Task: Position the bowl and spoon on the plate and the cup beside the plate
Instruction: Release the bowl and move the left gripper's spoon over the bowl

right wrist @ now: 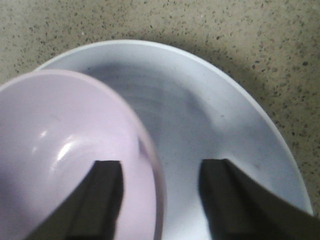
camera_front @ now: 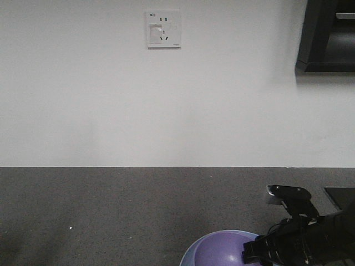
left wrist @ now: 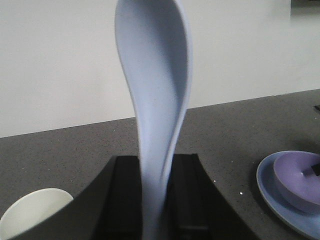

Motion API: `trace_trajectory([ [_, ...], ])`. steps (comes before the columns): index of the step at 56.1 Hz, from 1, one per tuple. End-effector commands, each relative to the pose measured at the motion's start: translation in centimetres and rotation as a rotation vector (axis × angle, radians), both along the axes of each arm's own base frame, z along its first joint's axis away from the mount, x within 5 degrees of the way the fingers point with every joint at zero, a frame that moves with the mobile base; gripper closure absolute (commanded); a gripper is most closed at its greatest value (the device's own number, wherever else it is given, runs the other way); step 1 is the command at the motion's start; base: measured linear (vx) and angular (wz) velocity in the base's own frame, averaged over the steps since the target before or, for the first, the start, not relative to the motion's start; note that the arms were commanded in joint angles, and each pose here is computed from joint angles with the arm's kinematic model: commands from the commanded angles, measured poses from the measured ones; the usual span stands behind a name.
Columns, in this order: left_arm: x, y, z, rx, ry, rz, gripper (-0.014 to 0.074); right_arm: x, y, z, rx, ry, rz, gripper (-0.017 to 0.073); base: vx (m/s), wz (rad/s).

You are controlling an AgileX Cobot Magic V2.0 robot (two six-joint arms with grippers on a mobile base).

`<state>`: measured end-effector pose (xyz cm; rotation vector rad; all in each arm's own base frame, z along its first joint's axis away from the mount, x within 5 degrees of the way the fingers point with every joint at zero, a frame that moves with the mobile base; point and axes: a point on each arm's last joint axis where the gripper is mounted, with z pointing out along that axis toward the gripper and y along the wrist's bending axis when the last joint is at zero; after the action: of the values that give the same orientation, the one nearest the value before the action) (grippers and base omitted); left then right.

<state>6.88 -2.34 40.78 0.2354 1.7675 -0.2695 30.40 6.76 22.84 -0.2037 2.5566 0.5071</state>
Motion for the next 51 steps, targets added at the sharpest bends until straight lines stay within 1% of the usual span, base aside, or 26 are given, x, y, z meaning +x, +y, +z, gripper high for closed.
trace_trajectory([
  [1, 0.1, -0.1, 1.3, -0.047, -0.075, -0.004, 0.06, 0.0, -0.1, 3.3, 0.023, -0.137, -0.024, -0.0006, 0.0, 0.0],
  [3, 0.1, -0.1, 1.3, -0.045, -0.073, -0.005, 0.0598, -0.2, -0.1, 3.8, 0.024, -0.156, -0.025, -0.0031, 0.0, 0.0],
  [8, 0.3, -0.2, 1.3, -0.031, -0.064, -0.007, 0.0596, -1.2, -0.2, 5.7, 0.028, -0.224, -0.024, -0.0062, 0.0, 0.0],
  [10, 0.6, -0.2, 1.4, -0.016, -0.057, -0.009, 0.0596, -1.8, -0.3, 6.7, 0.033, -0.255, -0.022, -0.0062, 0.0, 0.0],
  [14, 1.6, -0.6, 1.6, 0.034, -0.004, -0.024, 0.0594, -3.1, -0.4, 8.6, 0.043, -0.313, -0.015, -0.0057, 0.0, 0.0],
  [17, 2.5, -1.1, 1.8, 0.081, 0.046, -0.053, 0.0594, -4.2, -0.5, 10.1, 0.051, -0.363, -0.011, -0.0051, 0.0, 0.0],
  [20, 4.4, -2.0, 2.1, 0.131, 0.114, -0.105, 0.0594, -5.7, -0.7, 11.6, 0.056, -0.419, -0.005, -0.0041, 0.0, 0.0],
  [21, 4.8, -2.3, 2.1, 0.134, 0.138, -0.126, 0.0594, -6.0, -0.7, 12.0, 0.056, -0.435, -0.004, -0.0038, 0.0, 0.0],
  [22, 5.3, -2.5, 2.2, 0.159, 0.148, -0.143, 0.0594, -6.4, -0.8, 12.4, 0.056, -0.451, -0.003, -0.0034, 0.0, 0.0],
  [23, 6.0, -3.0, 2.3, 0.159, 0.176, -0.169, 0.0594, -6.9, -0.8, 13.0, 0.054, -0.471, 0.0, -0.0031, 0.0, 0.0],
  [25, 7.1, -3.6, 2.4, 0.178, 0.207, -0.214, 0.0594, -7.8, -1.0, 13.8, 0.052, -0.506, 0.002, -0.0024, 0.0, 0.0],
  [27, 8.4, -4.5, 2.4, 0.185, 0.242, -0.27, 0.0594, -8.7, -1.1, 14.5, 0.052, -0.537, 0.001, -0.0021, 0.0, 0.0],
  [29, 9.8, -5.4, 2.4, 0.183, 0.278, -0.326, 0.0594, -9.5, -1.3, 15.2, 0.047, -0.565, -0.001, -0.0018, 0.0, 0.0],
  [30, 10.3, -5.8, 2.4, 0.169, 0.293, -0.354, 0.0594, -9.8, -1.3, 15.4, 0.046, -0.576, -0.003, -0.0018, 0.0, 0.0],
  [31, 11.2, -6.3, 2.3, 0.174, 0.312, -0.382, 0.0594, -10.3, -1.4, 15.8, 0.046, -0.59, -0.004, -0.0018, 0.0, 0.0],
  [35, 13.9, -8.2, 1.8, 0.135, 0.383, -0.487, 0.0594, -11.8, -1.7, 16.7, 0.042, -0.634, -0.011, -0.0018, 0.0, 0.0],
  [39, 16.3, -10.5, 1.2, 0.117, 0.455, -0.579, 0.0594, -13.0, -1.9, 17.4, 0.034, -0.665, -0.02, -0.0018, 0.0, 0.0],
  [41, 17.5, -11.7, 0.4, 0.119, 0.503, -0.615, 0.0594, -13.5, -2.1, 17.7, 0.026, -0.678, -0.024, -0.0018, 0.0, 0.0],
  [42, 18.0, -12.6, 0.3, 0.13, 0.521, -0.648, 0.0594, -13.6, -2.2, 17.7, 0.02, -0.68, -0.027, -0.0018, 0.0, 0.0],
  [43, 18.5, -13.0, -0.2, 0.135, 0.54, -0.655, 0.0594, -13.9, -2.2, 17.8, 0.018, -0.685, -0.029, -0.0018, 0.0, 0.0],
  [44, 19.3, -14.2, -0.7, 0.148, 0.567, -0.687, 0.0594, -14.1, -2.3, 17.9, 0.011, -0.687, -0.033, -0.0018, 0.0, 0.0],
  [51, 21.7, -19.0, -2.9, 0.183, 0.681, -0.796, 0.0594, -14.8, -2.7, 18.0, -0.022, -0.682, -0.051, -0.0018, 0.0, 0.0],
])
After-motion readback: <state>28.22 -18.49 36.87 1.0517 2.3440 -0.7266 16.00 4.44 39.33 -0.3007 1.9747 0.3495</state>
